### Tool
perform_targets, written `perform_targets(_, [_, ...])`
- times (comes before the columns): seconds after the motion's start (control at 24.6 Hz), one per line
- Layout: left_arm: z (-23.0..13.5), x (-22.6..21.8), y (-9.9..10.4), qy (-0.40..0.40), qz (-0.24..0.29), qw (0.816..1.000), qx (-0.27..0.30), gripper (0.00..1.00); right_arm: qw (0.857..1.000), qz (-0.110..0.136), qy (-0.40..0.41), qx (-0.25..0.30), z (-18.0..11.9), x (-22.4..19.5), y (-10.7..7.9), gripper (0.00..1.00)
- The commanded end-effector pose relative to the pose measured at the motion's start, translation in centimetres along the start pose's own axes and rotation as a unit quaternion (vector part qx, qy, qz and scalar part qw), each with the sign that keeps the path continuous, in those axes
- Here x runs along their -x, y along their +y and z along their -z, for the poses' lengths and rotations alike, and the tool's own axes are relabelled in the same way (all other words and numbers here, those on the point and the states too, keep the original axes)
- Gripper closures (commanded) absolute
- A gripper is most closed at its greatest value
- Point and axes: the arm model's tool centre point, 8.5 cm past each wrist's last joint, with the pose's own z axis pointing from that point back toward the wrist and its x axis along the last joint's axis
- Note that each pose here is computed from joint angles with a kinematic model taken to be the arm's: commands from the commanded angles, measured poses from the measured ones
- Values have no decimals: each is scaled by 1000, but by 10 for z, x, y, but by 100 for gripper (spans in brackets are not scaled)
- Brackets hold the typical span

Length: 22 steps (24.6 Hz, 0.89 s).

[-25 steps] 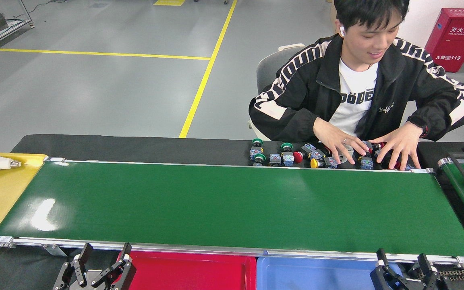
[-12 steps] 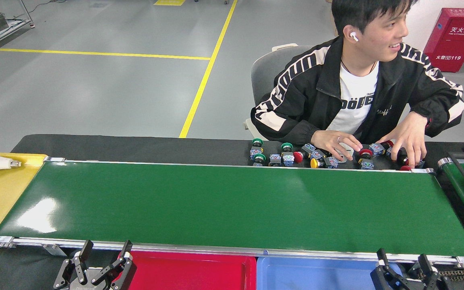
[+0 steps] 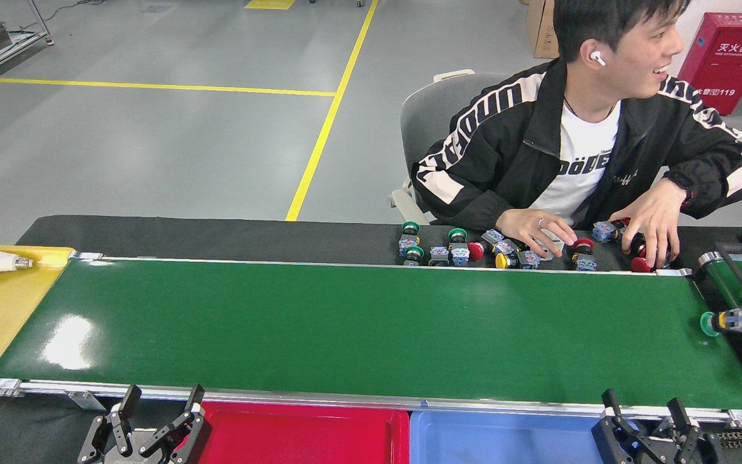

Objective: Pick switch part from conveyor to tray

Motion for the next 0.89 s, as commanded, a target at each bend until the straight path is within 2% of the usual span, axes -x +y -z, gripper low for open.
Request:
perform_targets(0.0, [1, 0, 6, -1, 0, 1000, -13, 0, 1000, 1, -1, 12, 3, -1, -7, 1])
perform_targets(0.33, [-2, 1, 4, 2, 0, 1000, -8, 0, 1000, -4, 3, -6, 6, 4, -8, 2])
perform_targets(0.49, [-4, 9, 4, 9, 5, 1000, -7, 0, 1000, -2, 17, -20, 19, 5, -14, 2])
perform_targets(0.61, [-4, 7, 4, 10, 1, 1000, -8, 0, 998, 1, 53, -19, 49, 8, -28, 2])
perform_targets(0.69, [-4, 7, 4, 10, 1, 1000, -8, 0, 997, -7, 63, -33, 60, 14, -27, 3])
perform_targets(0.85, [-3, 4, 4, 4, 0, 1000, -8, 0, 995, -41, 75, -51, 69, 21, -20, 4])
